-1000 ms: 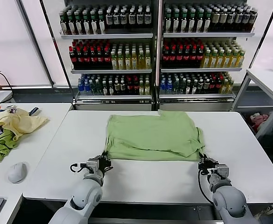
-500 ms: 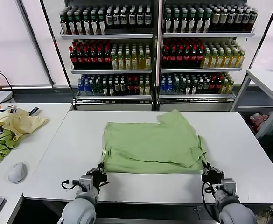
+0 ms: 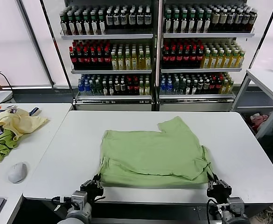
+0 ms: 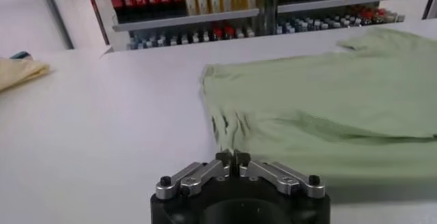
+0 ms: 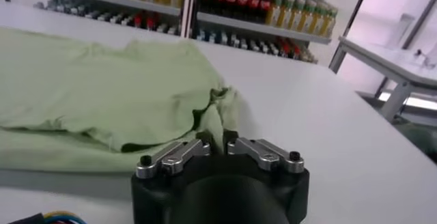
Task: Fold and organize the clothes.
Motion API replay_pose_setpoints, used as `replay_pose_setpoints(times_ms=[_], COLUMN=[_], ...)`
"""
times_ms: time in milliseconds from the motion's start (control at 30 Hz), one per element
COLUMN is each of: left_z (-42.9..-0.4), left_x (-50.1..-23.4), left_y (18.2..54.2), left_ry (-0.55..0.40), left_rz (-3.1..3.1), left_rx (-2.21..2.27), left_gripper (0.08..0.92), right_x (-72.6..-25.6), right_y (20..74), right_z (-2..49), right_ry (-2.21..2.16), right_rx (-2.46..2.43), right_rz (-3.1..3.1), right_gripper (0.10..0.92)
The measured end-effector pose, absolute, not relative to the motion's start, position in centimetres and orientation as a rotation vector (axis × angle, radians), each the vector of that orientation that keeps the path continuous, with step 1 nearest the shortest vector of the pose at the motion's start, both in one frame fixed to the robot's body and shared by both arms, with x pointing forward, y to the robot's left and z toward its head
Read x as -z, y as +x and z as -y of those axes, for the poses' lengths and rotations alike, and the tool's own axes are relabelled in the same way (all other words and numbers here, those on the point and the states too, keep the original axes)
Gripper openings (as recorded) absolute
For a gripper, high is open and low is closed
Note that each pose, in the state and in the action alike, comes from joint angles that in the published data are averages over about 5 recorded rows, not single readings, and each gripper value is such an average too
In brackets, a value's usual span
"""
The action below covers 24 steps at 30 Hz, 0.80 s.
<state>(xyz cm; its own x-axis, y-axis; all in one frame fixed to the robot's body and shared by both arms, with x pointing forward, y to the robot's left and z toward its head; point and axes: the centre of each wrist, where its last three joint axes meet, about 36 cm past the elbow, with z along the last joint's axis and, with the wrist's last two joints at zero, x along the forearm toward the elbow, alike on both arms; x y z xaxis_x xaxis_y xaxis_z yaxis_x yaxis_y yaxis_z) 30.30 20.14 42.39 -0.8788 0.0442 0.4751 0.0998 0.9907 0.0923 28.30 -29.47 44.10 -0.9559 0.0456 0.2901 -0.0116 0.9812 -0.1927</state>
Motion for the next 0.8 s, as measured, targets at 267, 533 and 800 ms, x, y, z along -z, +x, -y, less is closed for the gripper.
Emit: replay_pose_setpoints(times_ms=[267, 533, 800], left_z=[-21.2, -21.4, -21.5], left_x=[-43.8, -43.8, -42.9], left_y=[31.4, 35.1, 41.0], left_ry=[-0.106, -0.115, -0.103], left_rz=[2.708, 2.742, 2.737], left_rx=[0.149, 0.103, 0.077], left_gripper=[0.448, 0.682, 0.820], right_x=[-45.6, -45.5, -45.1], right_y=[31.2, 37.5, 45.6], right_z=[30.0, 29.7, 28.5], right_ry=[-0.015, 0.009, 0.052], right_rx=[-0.249, -0.185, -0.152], right_rz=[2.915, 2.931, 2.910], right_gripper=[0.651, 0.817, 0.823])
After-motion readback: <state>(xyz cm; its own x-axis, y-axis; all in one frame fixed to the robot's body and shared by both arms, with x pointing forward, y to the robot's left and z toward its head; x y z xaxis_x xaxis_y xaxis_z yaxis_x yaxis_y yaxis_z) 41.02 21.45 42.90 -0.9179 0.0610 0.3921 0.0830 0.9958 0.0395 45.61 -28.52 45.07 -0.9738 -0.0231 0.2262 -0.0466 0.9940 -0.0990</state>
